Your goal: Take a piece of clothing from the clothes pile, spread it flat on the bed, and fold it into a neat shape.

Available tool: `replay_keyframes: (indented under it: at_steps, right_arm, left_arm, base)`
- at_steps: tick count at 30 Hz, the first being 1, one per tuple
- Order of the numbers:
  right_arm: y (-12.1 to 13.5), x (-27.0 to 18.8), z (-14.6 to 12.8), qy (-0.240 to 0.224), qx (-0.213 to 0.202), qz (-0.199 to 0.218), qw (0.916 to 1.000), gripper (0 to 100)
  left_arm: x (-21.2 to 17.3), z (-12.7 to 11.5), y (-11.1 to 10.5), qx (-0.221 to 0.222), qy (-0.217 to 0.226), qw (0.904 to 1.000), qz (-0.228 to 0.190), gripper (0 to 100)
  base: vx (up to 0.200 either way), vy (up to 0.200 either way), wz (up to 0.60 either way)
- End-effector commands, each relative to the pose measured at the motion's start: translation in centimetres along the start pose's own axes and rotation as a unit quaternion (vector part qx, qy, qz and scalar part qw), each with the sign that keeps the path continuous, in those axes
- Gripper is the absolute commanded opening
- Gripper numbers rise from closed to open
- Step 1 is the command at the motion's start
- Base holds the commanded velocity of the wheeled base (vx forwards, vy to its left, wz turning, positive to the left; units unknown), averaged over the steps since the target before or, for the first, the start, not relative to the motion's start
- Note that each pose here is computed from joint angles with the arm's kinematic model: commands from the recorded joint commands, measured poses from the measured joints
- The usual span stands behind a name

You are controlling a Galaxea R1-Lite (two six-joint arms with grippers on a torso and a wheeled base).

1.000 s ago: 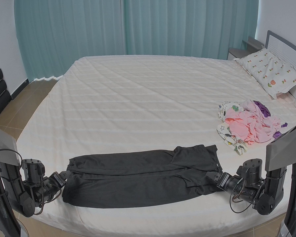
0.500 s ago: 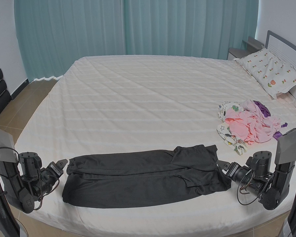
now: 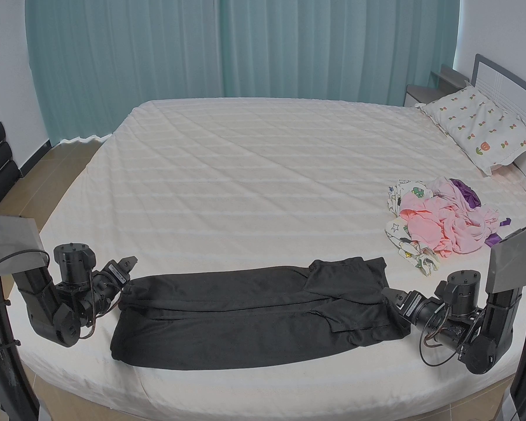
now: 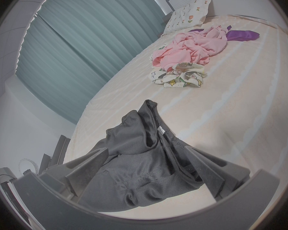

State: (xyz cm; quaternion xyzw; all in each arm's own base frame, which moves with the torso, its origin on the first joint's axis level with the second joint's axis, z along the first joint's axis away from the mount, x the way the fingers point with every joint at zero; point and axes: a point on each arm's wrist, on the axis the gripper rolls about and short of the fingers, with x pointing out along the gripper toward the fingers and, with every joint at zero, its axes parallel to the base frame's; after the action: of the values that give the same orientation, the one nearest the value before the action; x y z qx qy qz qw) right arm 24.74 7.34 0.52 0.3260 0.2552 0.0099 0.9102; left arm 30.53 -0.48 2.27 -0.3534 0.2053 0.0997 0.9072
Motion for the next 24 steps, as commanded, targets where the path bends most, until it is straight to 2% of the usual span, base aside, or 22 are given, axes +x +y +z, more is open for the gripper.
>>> replay_keyframes:
  at_steps: [1, 10, 11, 17, 24]
  right_arm:
    - [-0.3, 0.4, -0.4, 0.007, -0.001, -0.005, 1.0, 100]
    - [-0.4, 0.4, -0.4, 0.007, -0.001, -0.006, 1.0, 100]
    - [-0.3, 0.4, -0.4, 0.006, -0.001, -0.006, 1.0, 100]
    - [-0.4, 0.4, -0.5, 0.007, -0.001, -0.007, 1.0, 100]
    - [-0.4, 0.4, -0.5, 0.008, -0.001, -0.006, 1.0, 100]
  left_arm:
    - [2.6, -0.5, 0.0, 0.01, 0.023, 0.9995, 0.018, 100]
    - [3.1, -1.6, 0.3, 0.024, 0.044, 0.9984, 0.027, 100]
    - [3.1, -1.9, 0.6, 0.035, 0.049, 0.9977, 0.032, 0]
    - [3.2, -2.2, 1.1, 0.04, 0.059, 0.9964, 0.045, 0]
    - [2.7, -1.2, 1.3, 0.035, 0.043, 0.9971, 0.052, 0]
  base:
    - [0.0, 0.0, 0.0]
    - [0.0, 0.0, 0.0]
    - [0.0, 0.0, 0.0]
    - [0.0, 0.0, 0.0]
    - [0.0, 0.0, 0.0]
